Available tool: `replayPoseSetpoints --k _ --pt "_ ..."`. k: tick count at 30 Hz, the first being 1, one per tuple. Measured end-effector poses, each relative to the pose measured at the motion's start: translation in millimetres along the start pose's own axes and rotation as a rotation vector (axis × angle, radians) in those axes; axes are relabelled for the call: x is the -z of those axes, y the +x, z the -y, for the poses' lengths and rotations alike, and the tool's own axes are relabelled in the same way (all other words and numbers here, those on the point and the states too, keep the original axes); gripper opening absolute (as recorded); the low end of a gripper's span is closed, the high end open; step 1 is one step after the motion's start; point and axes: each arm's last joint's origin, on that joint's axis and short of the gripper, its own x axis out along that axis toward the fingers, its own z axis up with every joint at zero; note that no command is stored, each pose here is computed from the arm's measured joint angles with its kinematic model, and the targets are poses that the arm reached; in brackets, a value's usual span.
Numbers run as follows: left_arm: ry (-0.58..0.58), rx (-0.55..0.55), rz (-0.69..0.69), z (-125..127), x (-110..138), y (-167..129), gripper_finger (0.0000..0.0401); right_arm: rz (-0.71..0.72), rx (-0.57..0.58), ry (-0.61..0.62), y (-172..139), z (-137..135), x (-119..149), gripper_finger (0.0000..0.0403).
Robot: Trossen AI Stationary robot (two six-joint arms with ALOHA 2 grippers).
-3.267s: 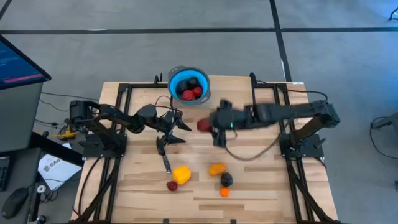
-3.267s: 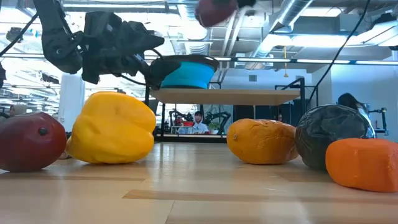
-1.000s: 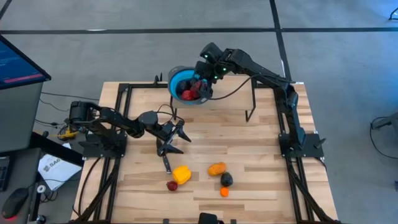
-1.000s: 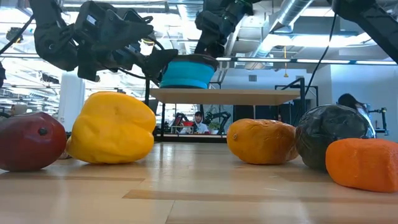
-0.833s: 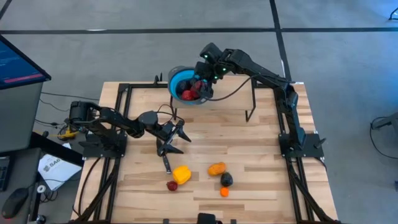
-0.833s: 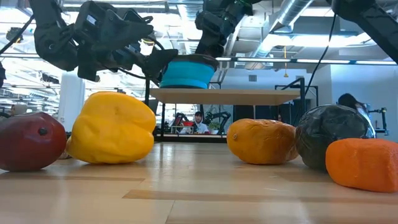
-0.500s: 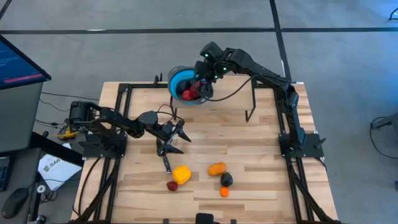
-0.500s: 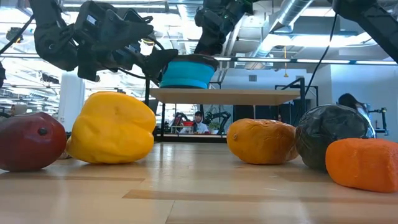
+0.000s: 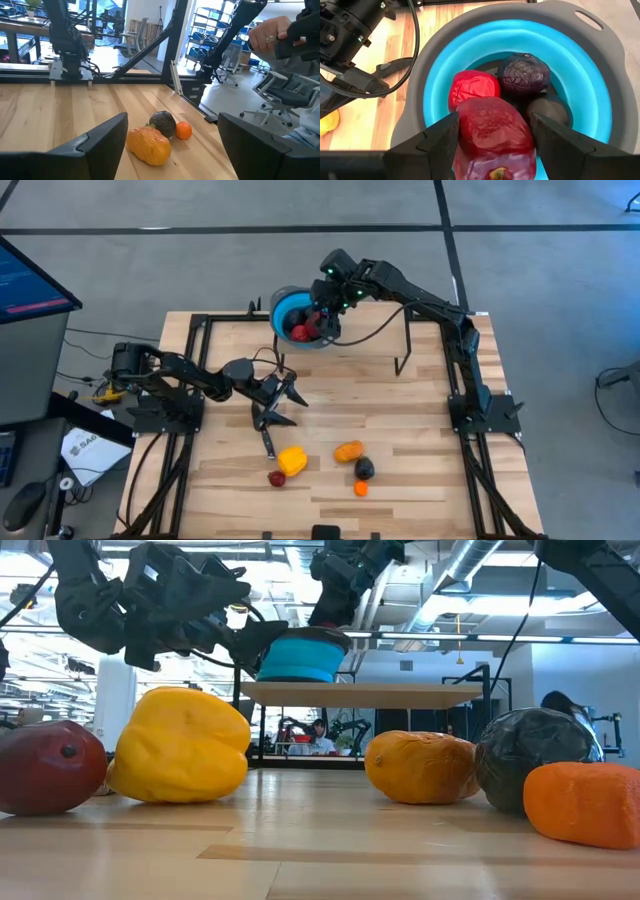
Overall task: Pick & Place Fruit
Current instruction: Put the red apple into the blue strainer bowl on the shelf, then put the yellow pepper into the blue strainer bowl on the shelf
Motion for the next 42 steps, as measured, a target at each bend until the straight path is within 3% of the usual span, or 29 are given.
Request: replayPoseSetpoints --k 14,19,25,28,36,42 --pt "0.0 0.001 0.0 0.1 0.0 0.1 0.0301 0.017 0.008 0.005 0.6 2.1 -1.2 0.0304" --pt "0.0 0.001 0.0 0.1 0.0 0.1 0.0301 0.102 0.039 0.009 -2.9 5.5 -9.2 0.0339" --pt "-0.008 0.001 0.0 0.1 -0.1 0.0 0.0301 0.18 0.283 -0.039 -41.6 -17.3 -26.5 0.0344" --pt "0.004 0.003 0.015 1.8 -5.1 -1.2 0.0301 0.143 0.31 -0.06 -55.3 -35.2 -25.3 0.0328" --pt "0.13 -0.004 0.036 21.1 -23.4 -24.0 0.0301 0.019 0.311 -0.009 -52.0 -89.0 21.8 0.0292" --pt "0.157 -0.147 -0.09 33.9 -28.3 -38.9 0.0301 0.196 0.358 0.081 -44.6 -149.0 78.2 0.0286"
